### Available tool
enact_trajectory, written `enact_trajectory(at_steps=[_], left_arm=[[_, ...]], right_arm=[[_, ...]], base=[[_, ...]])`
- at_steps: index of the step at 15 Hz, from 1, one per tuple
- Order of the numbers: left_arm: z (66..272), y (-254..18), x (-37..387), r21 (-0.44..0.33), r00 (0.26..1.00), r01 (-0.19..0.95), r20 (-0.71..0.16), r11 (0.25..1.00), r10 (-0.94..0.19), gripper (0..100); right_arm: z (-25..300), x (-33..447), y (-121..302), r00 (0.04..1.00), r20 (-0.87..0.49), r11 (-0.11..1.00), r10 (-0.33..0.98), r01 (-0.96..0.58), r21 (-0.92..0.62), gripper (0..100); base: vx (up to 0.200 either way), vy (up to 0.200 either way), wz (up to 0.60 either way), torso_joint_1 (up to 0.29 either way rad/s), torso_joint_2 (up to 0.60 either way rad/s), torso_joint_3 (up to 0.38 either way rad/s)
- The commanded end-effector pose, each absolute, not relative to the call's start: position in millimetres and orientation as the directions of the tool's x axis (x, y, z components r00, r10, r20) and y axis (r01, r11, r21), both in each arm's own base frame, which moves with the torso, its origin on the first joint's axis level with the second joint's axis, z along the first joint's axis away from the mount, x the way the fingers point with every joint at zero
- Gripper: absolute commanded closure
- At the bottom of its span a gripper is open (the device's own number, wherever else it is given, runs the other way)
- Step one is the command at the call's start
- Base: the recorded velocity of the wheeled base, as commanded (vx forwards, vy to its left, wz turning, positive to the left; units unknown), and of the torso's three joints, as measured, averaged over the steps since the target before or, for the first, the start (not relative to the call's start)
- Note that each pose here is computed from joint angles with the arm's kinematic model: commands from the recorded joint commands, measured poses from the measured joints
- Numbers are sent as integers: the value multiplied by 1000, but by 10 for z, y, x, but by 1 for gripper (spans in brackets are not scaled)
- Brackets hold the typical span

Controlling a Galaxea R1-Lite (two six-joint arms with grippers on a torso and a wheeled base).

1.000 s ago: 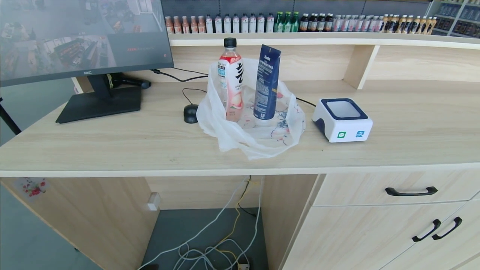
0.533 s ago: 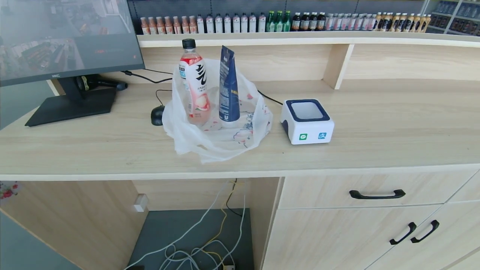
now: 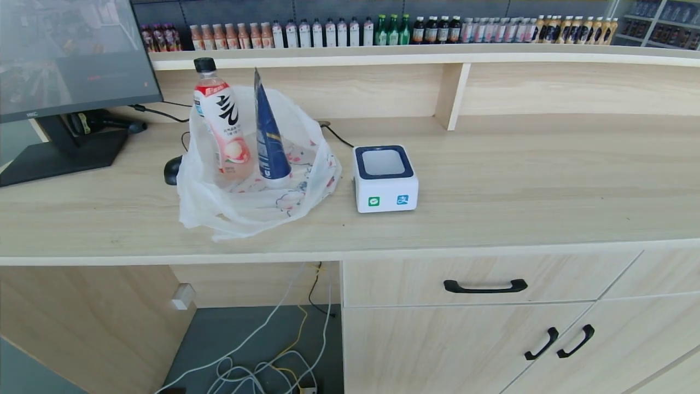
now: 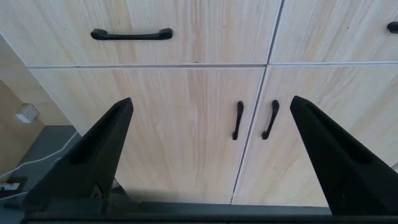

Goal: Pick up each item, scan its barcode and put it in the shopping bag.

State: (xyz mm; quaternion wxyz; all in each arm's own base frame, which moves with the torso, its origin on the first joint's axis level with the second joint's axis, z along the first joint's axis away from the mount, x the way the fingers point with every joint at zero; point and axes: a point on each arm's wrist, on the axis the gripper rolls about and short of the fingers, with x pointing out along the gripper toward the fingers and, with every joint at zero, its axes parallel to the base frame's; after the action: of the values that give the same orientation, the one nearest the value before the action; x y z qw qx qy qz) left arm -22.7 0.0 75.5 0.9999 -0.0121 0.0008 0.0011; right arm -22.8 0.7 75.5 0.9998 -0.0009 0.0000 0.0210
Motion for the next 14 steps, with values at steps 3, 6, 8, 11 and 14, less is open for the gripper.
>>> enact_trajectory(at_steps=[3,6,8,11,14], left_arm=[[755,0,-227,-25,1000,-3,-2,1000,3,0],[757,0,-227,-18,1000,-3,0,1000,3,0],[757,0,-227,-18,1000,-3,0,1000,3,0],[757,0,-227,-18,1000,-3,0,1000,3,0],[757,0,-227,-18,1000,-3,0,1000,3,0]], right_arm=[[755,-227,7,999,-2,999,43,-43,-3,0],[757,-227,7,999,0,999,43,-43,-3,0],[755,-227,7,999,-2,999,43,-43,-5,0],[755,-227,7,999,-2,999,43,-43,-5,0],[757,-227,7,999,0,999,43,-43,-3,0]], base=[[0,-200,0,4,2,6],[0,-200,0,4,-1,4],[0,0,0,0,0,0],[0,0,0,0,0,0],[0,0,0,0,0,0]])
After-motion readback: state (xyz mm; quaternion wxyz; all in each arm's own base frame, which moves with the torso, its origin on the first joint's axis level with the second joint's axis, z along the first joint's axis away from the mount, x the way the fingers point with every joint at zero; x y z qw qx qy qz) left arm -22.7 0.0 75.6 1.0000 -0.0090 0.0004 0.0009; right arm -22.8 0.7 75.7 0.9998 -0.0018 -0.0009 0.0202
